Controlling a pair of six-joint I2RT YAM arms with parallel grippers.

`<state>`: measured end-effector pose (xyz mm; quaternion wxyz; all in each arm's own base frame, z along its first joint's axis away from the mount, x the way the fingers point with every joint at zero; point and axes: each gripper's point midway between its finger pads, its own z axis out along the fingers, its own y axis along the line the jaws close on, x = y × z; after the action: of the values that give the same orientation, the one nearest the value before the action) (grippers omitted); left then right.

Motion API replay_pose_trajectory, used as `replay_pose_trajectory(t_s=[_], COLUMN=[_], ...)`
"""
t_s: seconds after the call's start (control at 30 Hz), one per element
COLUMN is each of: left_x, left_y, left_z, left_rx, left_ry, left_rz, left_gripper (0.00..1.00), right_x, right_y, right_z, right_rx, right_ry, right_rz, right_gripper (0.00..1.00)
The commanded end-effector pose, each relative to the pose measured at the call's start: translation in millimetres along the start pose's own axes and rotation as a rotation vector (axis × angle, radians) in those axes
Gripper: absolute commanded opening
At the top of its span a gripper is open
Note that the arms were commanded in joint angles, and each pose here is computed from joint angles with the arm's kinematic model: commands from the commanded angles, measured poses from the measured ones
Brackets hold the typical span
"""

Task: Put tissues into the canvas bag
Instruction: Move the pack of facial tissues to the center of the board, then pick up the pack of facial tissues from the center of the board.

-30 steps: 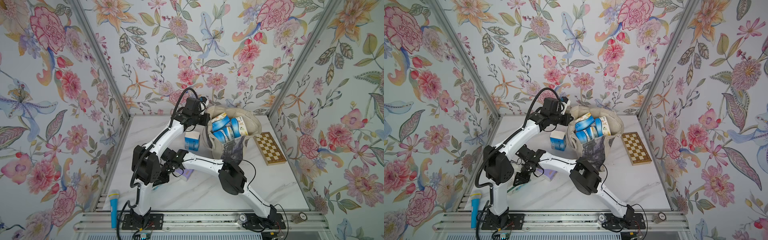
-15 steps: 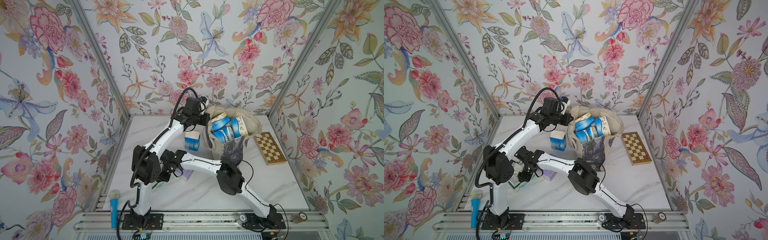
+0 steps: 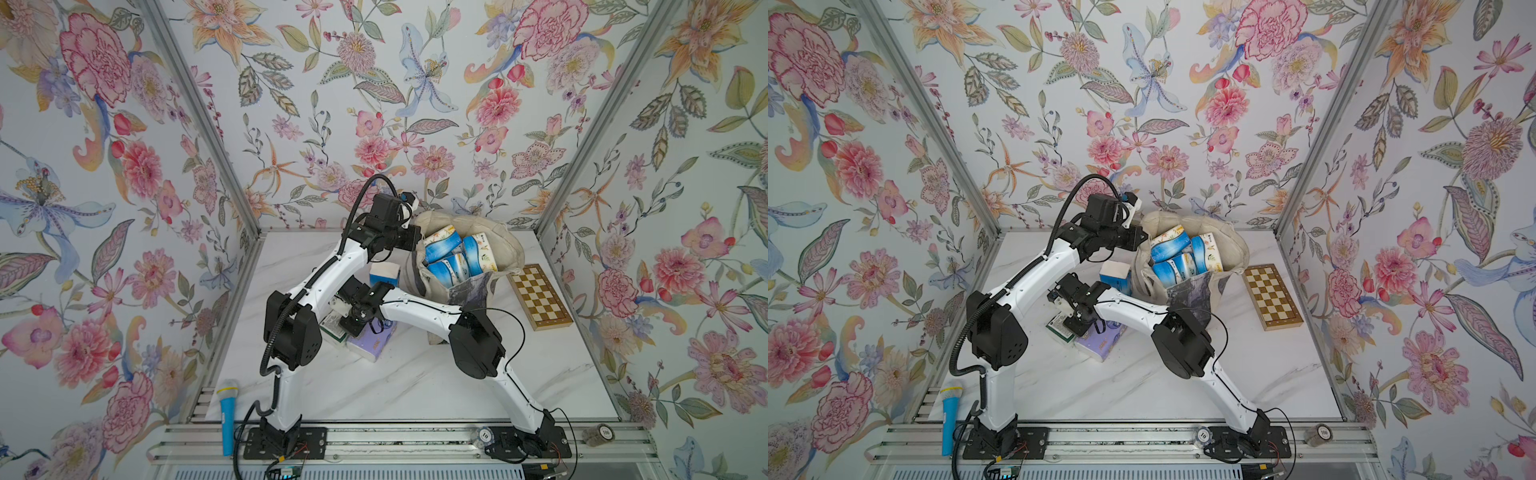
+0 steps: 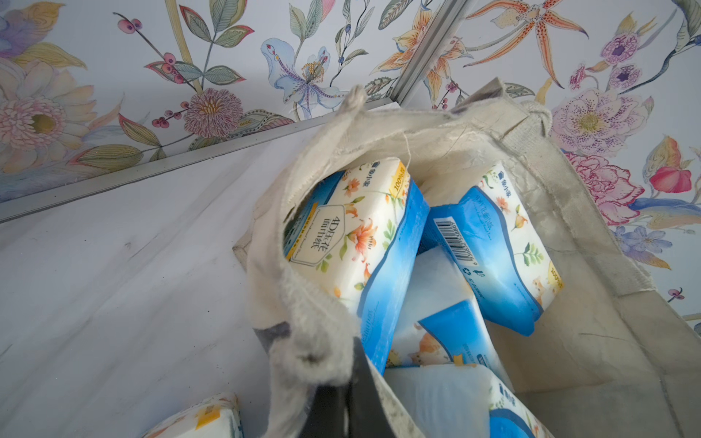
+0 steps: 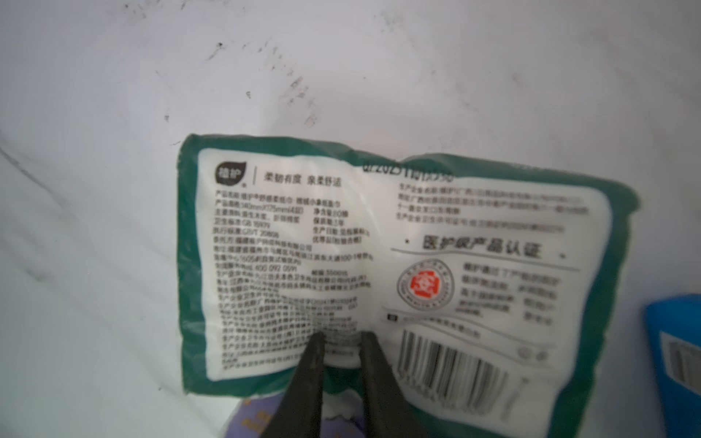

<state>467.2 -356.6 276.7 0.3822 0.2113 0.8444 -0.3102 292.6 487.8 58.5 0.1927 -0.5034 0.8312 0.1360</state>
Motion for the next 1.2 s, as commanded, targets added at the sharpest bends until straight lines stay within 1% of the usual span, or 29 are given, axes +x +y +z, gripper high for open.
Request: replay_pose_trajectory(t_s=[0.0, 0.1, 0.13, 0.23, 0.27, 0.3, 0.37, 0.5, 0.7, 0.8, 0.97, 1.17], left_x=[-43.1, -42.2, -42.0, -40.9, -40.9, -40.9, -41.0, -40.7, -38.9, -38.9, -39.1, -39.5], left_y=[-20.5, -20.2, -19.6, -19.5, -19.1, -19.3, -19.2, -19.5, -19.9, -20.0, -20.0, -20.6], left_z=[-22.9, -22.6, -22.6, -22.2, -22.1, -22.3, -22.2, -21.0, -21.5, -24.1, -27.0, -26.8], left_rx=[0.034, 0.033, 0.03, 0.029, 0.03, 0.03, 0.03, 0.035, 0.034, 0.028, 0.024, 0.027], left_ry=[-0.132, -0.129, -0.128, -0.126, -0.126, -0.126, -0.129, -0.131, -0.126, -0.128, -0.128, -0.13], left_rz=[0.067, 0.068, 0.069, 0.069, 0.068, 0.069, 0.07, 0.065, 0.064, 0.069, 0.072, 0.072], left_gripper=[0.0, 0.0, 0.0, 0.0, 0.0, 0.0, 0.0, 0.0, 0.0, 0.0, 0.0, 0.0], right_x=[37.0, 30.0, 25.6, 19.0, 19.0, 21.0, 27.6, 41.0, 40.3, 45.8, 83.5, 133.6], right_y=[-30.9, -30.4, -26.8, -17.2, -14.8, -13.2, -9.7, 0.6, 30.6, 37.1, 37.6, 32.3], right_z=[9.5, -6.0, -15.4, -43.5, -51.8, -56.7, -62.5, -57.0, -53.4, -50.7, -47.2, -55.4], right_rx=[0.112, 0.112, 0.098, 0.053, 0.045, 0.041, 0.031, -0.001, -0.098, -0.131, -0.156, -0.171], right_ry=[0.121, 0.079, 0.051, -0.018, -0.036, -0.045, -0.051, -0.019, -0.014, 0.007, 0.124, 0.244], right_rz=[0.07, 0.08, 0.089, 0.137, 0.156, 0.17, 0.188, 0.177, 0.08, 0.068, 0.067, 0.087], right_gripper=[0.21, 0.22, 0.26, 0.46, 0.49, 0.5, 0.5, 0.49, 0.46, 0.44, 0.42, 0.42])
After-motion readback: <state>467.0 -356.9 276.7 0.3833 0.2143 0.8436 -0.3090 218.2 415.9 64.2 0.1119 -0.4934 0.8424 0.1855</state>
